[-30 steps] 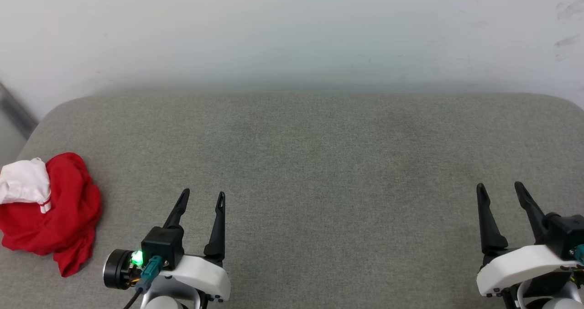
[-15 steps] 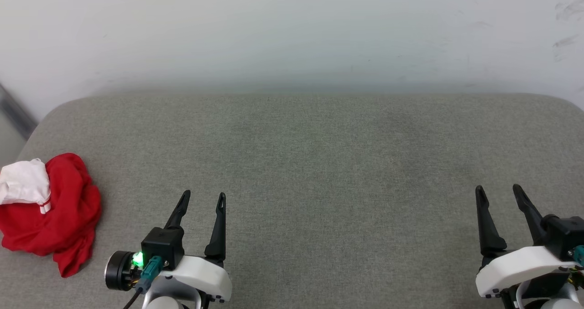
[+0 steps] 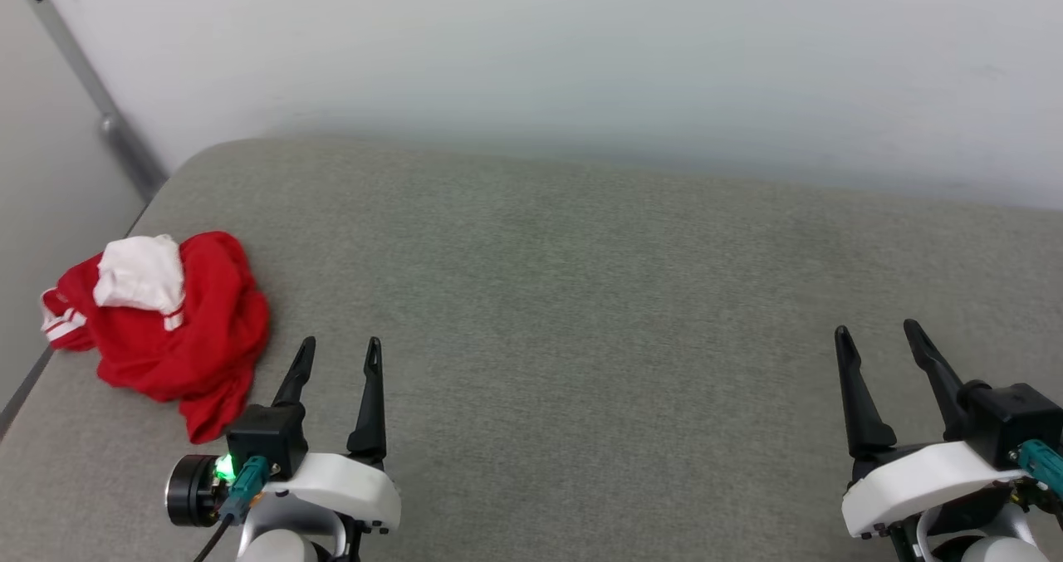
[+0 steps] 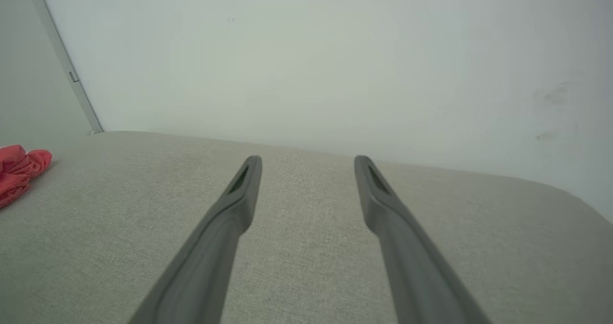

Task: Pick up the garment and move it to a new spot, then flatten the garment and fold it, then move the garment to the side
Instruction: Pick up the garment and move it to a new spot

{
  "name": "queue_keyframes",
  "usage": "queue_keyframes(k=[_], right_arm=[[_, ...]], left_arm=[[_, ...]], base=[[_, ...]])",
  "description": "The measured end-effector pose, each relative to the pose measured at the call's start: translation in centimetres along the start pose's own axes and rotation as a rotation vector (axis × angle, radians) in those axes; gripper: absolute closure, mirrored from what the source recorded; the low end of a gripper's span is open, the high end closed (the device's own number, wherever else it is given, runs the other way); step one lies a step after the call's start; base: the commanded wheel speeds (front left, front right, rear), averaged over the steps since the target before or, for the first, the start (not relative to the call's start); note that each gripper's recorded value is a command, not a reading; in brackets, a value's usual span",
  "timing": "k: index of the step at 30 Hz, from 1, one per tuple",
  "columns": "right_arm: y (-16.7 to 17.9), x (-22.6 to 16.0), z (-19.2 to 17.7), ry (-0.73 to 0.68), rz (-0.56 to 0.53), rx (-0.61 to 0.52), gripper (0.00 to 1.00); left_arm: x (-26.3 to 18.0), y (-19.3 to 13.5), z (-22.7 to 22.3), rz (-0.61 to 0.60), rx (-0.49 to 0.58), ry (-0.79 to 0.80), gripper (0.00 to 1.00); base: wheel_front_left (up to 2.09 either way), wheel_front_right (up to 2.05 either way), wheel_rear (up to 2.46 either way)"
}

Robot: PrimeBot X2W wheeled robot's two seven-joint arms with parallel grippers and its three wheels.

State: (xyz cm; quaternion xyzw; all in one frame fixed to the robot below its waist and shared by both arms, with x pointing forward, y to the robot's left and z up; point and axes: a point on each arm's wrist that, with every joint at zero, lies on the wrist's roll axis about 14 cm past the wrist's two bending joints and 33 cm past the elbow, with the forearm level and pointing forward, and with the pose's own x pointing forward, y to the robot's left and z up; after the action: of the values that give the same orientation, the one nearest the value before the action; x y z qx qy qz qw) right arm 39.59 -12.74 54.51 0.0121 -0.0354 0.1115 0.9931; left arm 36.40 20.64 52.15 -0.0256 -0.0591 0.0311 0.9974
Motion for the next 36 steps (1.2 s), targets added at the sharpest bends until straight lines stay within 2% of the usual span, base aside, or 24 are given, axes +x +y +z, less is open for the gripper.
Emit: queue_keyframes(k=[10, 21, 27, 36], right_arm=[[7.4, 2.9, 0.2, -0.005, 0.217, 0.021, 0.0], [14.4, 4.3, 0.4, -0.016, 0.415, 0.035, 0.0], [15.9, 4.5, 0.4, -0.017, 0.457, 0.042, 0.0], [15.9, 4.6, 0.3, -0.012, 0.457, 0.046, 0.0]], left_arm=[[-3.9, 7.2, 1.0, 0.215, 0.039, -0.015, 0.0], [-9.2, 12.5, 1.8, 0.404, 0.059, -0.021, 0.0], [-10.4, 13.6, 2.0, 0.445, 0.062, -0.024, 0.0], [-10.5, 14.4, 1.9, 0.482, 0.044, -0.022, 0.0]], base=[[0.0, 0.0, 0.0], [0.0, 0.0, 0.0], [0.0, 0.0, 0.0], [0.0, 0.0, 0.0]])
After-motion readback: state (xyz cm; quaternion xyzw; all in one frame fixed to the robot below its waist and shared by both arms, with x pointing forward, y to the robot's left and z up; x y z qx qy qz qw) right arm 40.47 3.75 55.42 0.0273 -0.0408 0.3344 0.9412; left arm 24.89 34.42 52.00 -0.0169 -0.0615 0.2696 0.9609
